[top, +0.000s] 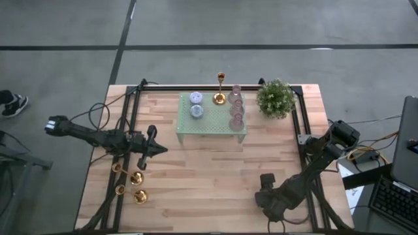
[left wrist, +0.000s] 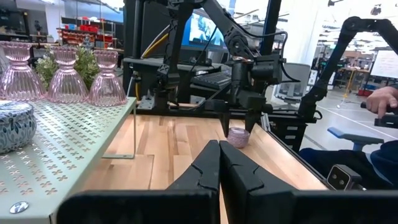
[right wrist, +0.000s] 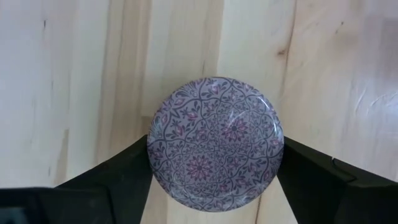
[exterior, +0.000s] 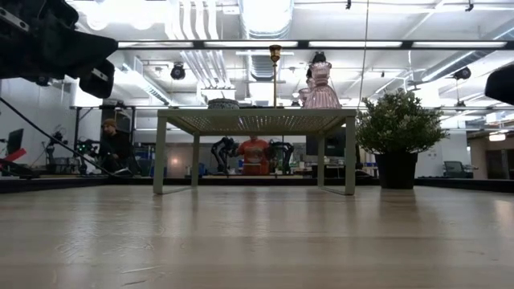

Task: Pick & Place candle stick holders
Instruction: Put the pink scented candle on the shelf

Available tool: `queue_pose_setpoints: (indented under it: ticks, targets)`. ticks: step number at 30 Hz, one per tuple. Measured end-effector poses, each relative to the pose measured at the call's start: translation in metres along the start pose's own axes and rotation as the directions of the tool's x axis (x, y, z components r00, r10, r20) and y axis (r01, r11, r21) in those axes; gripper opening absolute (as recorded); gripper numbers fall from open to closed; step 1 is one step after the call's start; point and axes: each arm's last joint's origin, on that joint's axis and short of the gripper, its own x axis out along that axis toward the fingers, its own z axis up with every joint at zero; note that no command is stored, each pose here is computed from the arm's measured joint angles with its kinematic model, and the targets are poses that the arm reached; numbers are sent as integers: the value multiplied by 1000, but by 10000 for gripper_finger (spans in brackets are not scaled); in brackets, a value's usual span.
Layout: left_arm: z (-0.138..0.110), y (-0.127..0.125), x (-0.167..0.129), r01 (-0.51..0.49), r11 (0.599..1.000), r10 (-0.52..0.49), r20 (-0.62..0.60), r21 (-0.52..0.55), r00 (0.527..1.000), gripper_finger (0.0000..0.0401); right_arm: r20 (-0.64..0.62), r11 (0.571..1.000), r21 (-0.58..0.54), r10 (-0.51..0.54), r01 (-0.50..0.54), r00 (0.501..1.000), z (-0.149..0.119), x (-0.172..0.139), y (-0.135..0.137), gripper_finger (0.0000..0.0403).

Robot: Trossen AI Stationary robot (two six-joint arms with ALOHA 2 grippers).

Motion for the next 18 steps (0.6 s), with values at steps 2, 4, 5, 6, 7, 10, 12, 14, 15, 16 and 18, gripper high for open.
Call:
queue_pose_setpoints:
  ticks: [2,4,5,6,7,10,12,14,15,16,18]
  targets:
    - [0,0,0,0,1000,0,0,0,1000,5,2,1000,-1,-1,1,1000,2,0,-2,294]
    - [0,0,0,0,1000,0,0,0,1000,5,5,1000,1,1,-1,1000,5,-1,-4,294]
    - [0,0,0,0,1000,0,0,0,1000,5,9,1000,2,4,-4,1000,8,-2,-5,293]
    - [0,0,0,0,1000,0,0,0,1000,5,16,1000,5,7,-7,1000,12,-3,-7,293]
    - [0,0,0,1,1000,-1,0,0,1000,5,25,1000,2,10,-10,1000,17,-4,-8,293]
    - [0,0,0,1,1000,-1,0,0,1000,5,58,999,-27,22,-20,998,33,-11,-13,295]
    - [0,0,0,1,1000,-1,0,0,1000,5,88,998,-58,33,-28,996,47,-18,-16,294]
    - [0,0,0,0,1000,0,0,0,1000,5,109,995,-92,37,-27,993,60,-26,-21,293]
    - [0,0,0,1,1000,-1,0,0,1000,5,119,995,-102,36,-24,992,68,-30,-25,293]
    - [0,0,0,1,1000,-1,0,0,1000,5,131,994,-110,35,-20,991,75,-35,-29,294]
    - [0,0,0,1,1000,-1,0,0,1000,5,157,992,-124,32,-13,987,91,-45,-38,296]
